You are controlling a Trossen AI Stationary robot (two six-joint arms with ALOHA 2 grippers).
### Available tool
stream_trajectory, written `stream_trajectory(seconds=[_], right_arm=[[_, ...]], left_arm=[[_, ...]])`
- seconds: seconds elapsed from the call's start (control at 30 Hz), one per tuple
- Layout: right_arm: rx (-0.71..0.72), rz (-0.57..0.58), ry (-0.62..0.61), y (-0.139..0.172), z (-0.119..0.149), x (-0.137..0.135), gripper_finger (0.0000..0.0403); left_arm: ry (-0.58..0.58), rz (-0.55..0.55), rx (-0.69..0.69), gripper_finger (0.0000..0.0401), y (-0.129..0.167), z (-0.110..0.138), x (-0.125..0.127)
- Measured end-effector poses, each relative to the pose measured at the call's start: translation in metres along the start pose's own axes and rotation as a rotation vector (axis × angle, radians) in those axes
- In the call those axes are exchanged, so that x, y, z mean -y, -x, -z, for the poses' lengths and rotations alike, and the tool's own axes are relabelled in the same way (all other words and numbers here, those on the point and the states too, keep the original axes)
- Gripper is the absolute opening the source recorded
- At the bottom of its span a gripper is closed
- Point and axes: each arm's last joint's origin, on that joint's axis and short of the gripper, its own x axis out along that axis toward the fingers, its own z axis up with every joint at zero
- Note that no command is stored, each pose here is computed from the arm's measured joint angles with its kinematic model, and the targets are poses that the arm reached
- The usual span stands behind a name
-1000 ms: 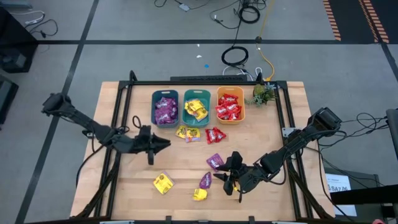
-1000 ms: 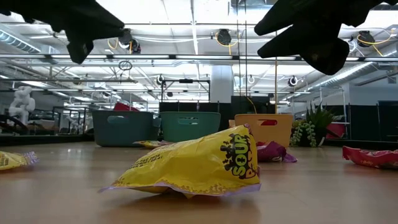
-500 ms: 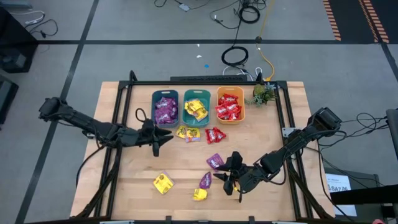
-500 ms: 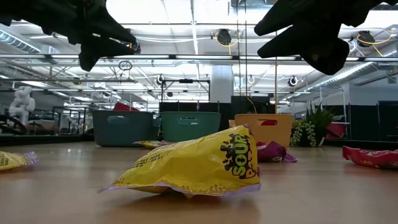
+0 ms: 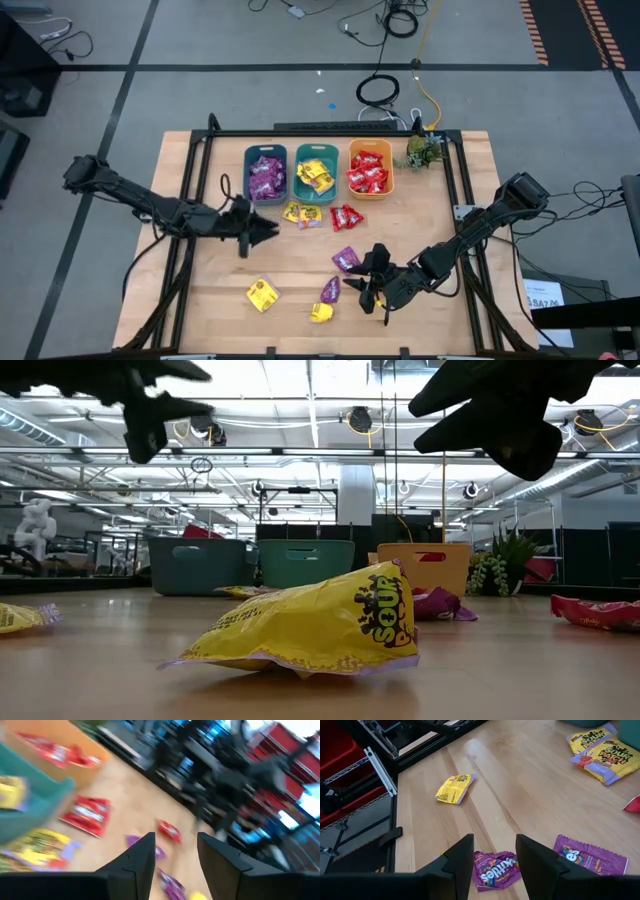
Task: Sort candy
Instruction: Put the yellow candy into the green bin
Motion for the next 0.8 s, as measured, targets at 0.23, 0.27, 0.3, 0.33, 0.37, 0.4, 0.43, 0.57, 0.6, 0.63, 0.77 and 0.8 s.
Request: stream_trajectory(seconds=[0.23,0.27,0.3,0.33,0.37,0.4,0.43,0.57,0.6,0.63,0.77,0.8], right_arm=[[-0.001,-0.002,-0.031,0.0,0.0,0.0,0.0139],[-0.001,-0.002,-0.033,0.0,0.0,0.0,0.0139],[-0.001,-0.004,-0.037,0.001,0.001,-0.001,0.0139],[-0.002,-0.005,-0.042,0.001,0.001,-0.001,0.0139],[-0.003,-0.007,-0.044,0.001,0.002,-0.001,0.0139],[-0.004,-0.008,-0.044,0.002,0.002,-0.002,0.0139],[-0.005,-0.01,-0.043,0.002,0.003,-0.002,0.0139],[-0.009,-0.017,-0.039,0.004,0.004,-0.004,0.0139],[-0.009,-0.017,-0.039,0.004,0.004,-0.004,0.0139],[-0.01,-0.018,-0.039,0.004,0.005,-0.004,0.0139],[-0.009,-0.017,-0.043,0.004,0.004,-0.004,0.0139],[-0.009,-0.017,-0.043,0.004,0.004,-0.004,0.0139]], left_arm=[[-0.136,0.069,-0.078,0.0155,0.009,0.029,0.026],[-0.168,0.066,-0.086,0.0155,0.01,0.035,0.031],[-0.198,0.065,-0.095,0.0155,0.011,0.041,0.037],[-0.234,0.063,-0.103,0.0155,0.01,0.048,0.043],[-0.265,0.062,-0.116,0.0155,0.01,0.054,0.049],[-0.306,0.055,-0.136,0.0155,0.01,0.063,0.053],[-0.342,0.045,-0.158,0.0155,0.009,0.071,0.056],[-0.451,0.018,-0.246,0.0155,0.004,0.101,0.061],[-0.471,0.016,-0.268,0.0155,0.003,0.108,0.061],[-0.492,0.017,-0.298,0.0155,0.002,0.116,0.06],[-0.544,-0.012,-0.37,0.0155,-0.003,0.139,0.052],[-0.54,-0.024,-0.379,0.0155,-0.005,0.143,0.05]])
